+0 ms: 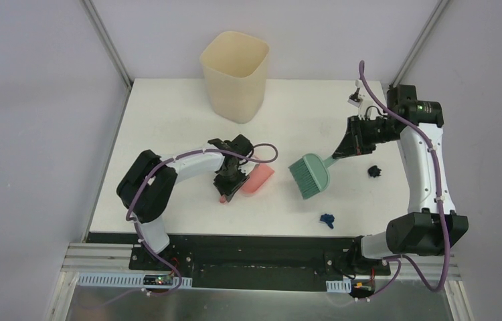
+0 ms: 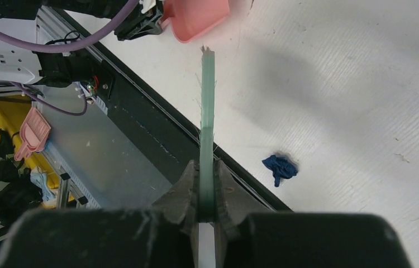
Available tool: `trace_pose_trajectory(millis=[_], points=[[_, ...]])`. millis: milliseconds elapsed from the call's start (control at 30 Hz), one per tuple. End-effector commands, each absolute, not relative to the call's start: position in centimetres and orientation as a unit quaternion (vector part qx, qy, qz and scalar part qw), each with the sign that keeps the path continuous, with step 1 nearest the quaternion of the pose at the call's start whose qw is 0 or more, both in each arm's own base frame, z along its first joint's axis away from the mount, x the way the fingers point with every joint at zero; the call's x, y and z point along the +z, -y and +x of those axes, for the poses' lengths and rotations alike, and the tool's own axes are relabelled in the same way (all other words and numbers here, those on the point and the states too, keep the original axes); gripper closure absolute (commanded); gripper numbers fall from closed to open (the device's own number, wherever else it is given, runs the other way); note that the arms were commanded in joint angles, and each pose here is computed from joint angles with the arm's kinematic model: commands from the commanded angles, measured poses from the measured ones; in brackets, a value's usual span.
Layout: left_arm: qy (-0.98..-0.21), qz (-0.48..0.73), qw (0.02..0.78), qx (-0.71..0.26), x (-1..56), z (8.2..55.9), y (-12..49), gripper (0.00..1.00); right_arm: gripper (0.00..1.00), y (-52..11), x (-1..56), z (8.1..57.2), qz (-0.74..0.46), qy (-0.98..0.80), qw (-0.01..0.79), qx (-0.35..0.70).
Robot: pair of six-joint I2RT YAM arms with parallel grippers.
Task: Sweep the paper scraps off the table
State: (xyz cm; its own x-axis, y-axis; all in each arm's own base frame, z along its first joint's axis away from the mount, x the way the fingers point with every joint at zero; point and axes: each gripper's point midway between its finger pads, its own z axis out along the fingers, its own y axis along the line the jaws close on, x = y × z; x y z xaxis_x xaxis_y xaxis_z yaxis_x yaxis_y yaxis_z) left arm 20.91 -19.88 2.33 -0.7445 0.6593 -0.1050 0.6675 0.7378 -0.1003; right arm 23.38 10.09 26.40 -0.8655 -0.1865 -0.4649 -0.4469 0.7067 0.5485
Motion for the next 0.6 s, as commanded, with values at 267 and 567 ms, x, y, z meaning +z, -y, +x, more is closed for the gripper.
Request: trace_pose_trajectory(millis=[267, 567], points=[[-0.911, 0.387, 0.139, -0.034, 5.3, 20.8, 20.7, 0.66, 1.00, -10.3, 27.1, 22.5, -0.189, -0.897, 0.199, 0.347], [-0.910, 0.395, 0.126, -0.026, 4.6, 20.4, 21.0, 0.62, 1.00, -10.5, 27.0, 22.8, -0.184, -0.895, 0.203, 0.353]])
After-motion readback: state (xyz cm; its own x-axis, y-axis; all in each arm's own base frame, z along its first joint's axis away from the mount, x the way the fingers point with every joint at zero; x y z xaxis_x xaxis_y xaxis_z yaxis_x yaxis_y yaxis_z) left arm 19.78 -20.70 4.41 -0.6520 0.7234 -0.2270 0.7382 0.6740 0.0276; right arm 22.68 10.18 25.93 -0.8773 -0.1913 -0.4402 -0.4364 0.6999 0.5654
